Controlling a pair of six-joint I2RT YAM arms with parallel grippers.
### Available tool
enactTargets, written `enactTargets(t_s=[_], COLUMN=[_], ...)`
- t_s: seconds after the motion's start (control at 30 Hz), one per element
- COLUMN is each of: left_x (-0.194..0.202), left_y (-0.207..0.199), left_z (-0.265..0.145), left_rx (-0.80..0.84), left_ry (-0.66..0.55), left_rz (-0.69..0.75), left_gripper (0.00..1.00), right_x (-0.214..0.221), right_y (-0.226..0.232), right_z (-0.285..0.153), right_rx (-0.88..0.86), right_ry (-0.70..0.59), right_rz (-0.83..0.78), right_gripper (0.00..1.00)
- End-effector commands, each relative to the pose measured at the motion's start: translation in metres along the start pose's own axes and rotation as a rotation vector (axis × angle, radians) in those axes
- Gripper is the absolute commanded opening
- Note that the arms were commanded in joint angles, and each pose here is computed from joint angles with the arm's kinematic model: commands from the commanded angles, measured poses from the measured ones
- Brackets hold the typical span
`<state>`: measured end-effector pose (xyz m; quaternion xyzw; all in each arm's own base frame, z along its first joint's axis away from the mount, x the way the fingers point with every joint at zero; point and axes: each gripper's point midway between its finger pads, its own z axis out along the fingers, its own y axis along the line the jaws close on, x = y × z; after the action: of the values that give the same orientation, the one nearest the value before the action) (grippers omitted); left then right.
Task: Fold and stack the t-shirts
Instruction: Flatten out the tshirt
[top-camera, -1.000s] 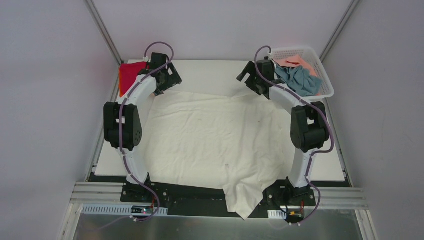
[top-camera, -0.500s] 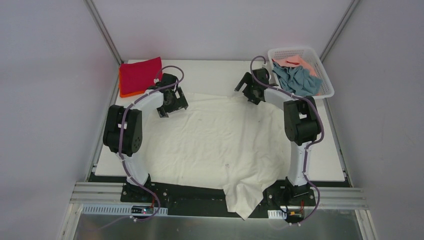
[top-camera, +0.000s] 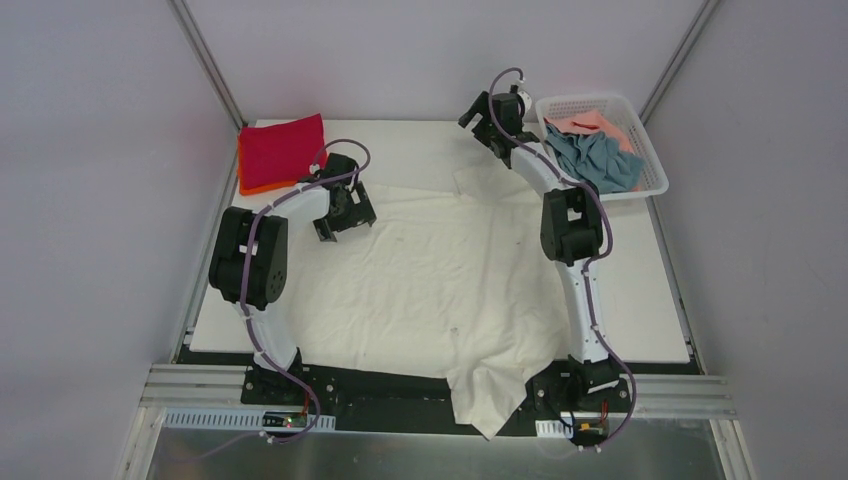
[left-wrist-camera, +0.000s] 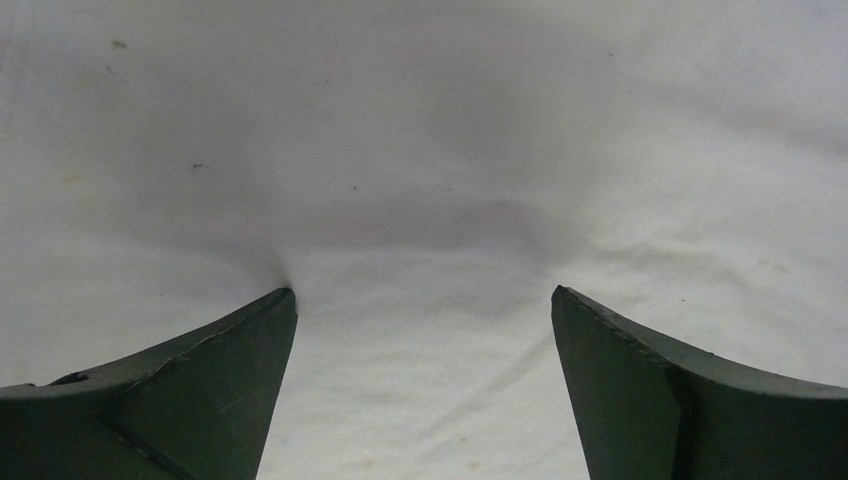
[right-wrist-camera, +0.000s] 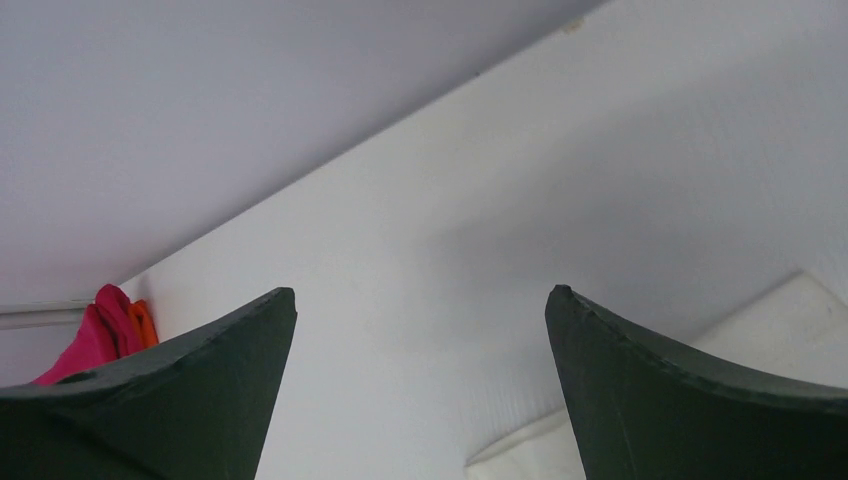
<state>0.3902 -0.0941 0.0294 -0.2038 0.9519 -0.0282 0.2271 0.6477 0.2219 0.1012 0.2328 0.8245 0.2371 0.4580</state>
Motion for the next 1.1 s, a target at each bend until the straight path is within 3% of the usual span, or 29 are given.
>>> enactTargets(t_s=[0.0,0.1,0.27,0.47,0.7,1.07], left_x=[-0.003,-0.01,-0.018,-0.027,-0.04,-0.052], left_y=[0.007,0.003,0.002,0.001,0.011,0.018], left_z=[-0.008,-0.017,-0.03,-0.024,0.002,0.041], left_rx=[-0.015,0.009,0.018,0.035,-0.033,-0.095], left_ry=[-0.022,-0.046,-0.085,-0.062,-0.029,0.019], left_rz=[0.012,0.01,0.003,-0.036,-0.056,-0.097], left_gripper=[0.99,0.99,0.99,0.99,0.99,0.99], right_x=[-0.044,-0.052,0.006,0.053,0.071,0.082], right_y=[0.026,0.018,-0.047,-0.121,-0.148,-0.182], right_z=[-0.032,-0.08,-0.158,-0.216,-0.221,-0.173], right_rx=[0.015,0.049,0.249,0.491,0.583,0.667], right_ry=[-0.044,-0.045,0.199,0.367,0.465,0.518], right_rz=[-0.094,-0.13,-0.178,-0.239,-0.306,-0.239], right_gripper=[0.99,0.99,0.99,1.0,0.99,0.99])
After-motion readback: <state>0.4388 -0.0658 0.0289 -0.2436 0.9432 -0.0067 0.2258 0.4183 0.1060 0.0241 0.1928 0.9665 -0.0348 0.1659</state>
